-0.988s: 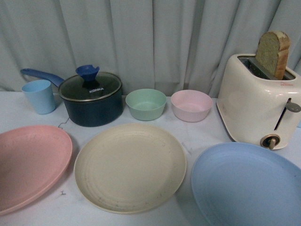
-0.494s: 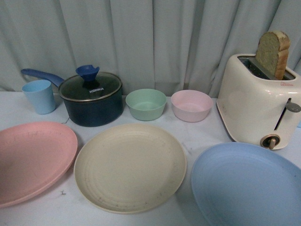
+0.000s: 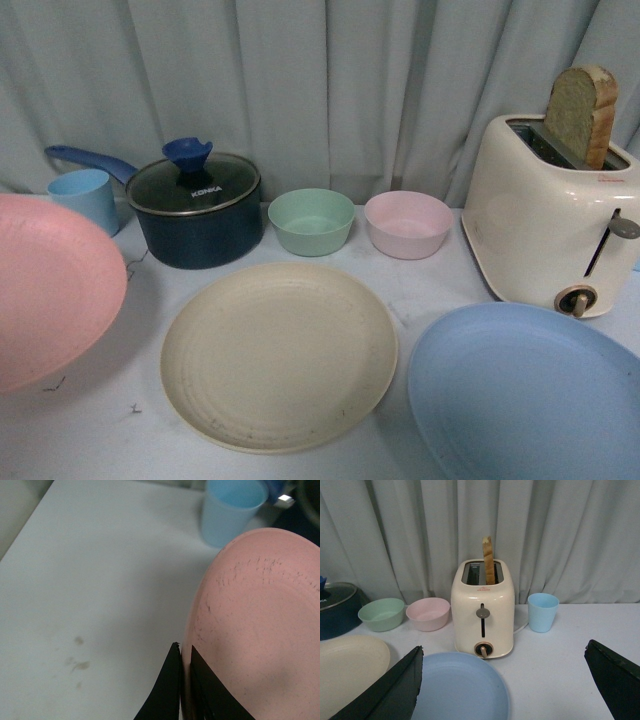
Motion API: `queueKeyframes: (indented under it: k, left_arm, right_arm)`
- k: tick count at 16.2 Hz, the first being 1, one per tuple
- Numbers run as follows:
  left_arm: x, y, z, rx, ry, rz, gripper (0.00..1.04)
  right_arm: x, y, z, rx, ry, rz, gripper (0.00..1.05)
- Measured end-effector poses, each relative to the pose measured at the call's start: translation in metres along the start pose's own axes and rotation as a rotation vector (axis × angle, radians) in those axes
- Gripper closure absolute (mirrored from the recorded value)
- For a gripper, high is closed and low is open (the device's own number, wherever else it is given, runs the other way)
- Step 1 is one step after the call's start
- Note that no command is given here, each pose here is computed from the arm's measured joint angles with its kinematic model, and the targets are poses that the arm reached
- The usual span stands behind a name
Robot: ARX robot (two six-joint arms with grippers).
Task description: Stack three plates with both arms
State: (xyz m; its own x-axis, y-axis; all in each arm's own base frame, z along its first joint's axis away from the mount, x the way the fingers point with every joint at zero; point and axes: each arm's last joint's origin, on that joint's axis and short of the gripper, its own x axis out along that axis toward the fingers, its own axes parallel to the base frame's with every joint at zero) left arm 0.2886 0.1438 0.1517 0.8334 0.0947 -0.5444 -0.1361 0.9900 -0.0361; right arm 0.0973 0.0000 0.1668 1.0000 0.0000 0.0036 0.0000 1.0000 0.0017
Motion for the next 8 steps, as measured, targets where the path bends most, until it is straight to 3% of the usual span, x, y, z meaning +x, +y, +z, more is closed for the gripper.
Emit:
queueKeyframes:
  k: [2, 8]
  left_arm:
    - [-0.009, -0.043, 0.020, -0.029, -0.042, -0.131, 1.02]
    - [0.006, -0.134, 0.014, 0.038, 0.007, -0.315, 1.02]
  right_arm:
    - [0.000, 0.000, 0.000, 0.000, 0.000, 0.000, 0.06]
    - [0.000, 0.000, 0.000, 0.000, 0.000, 0.000, 0.06]
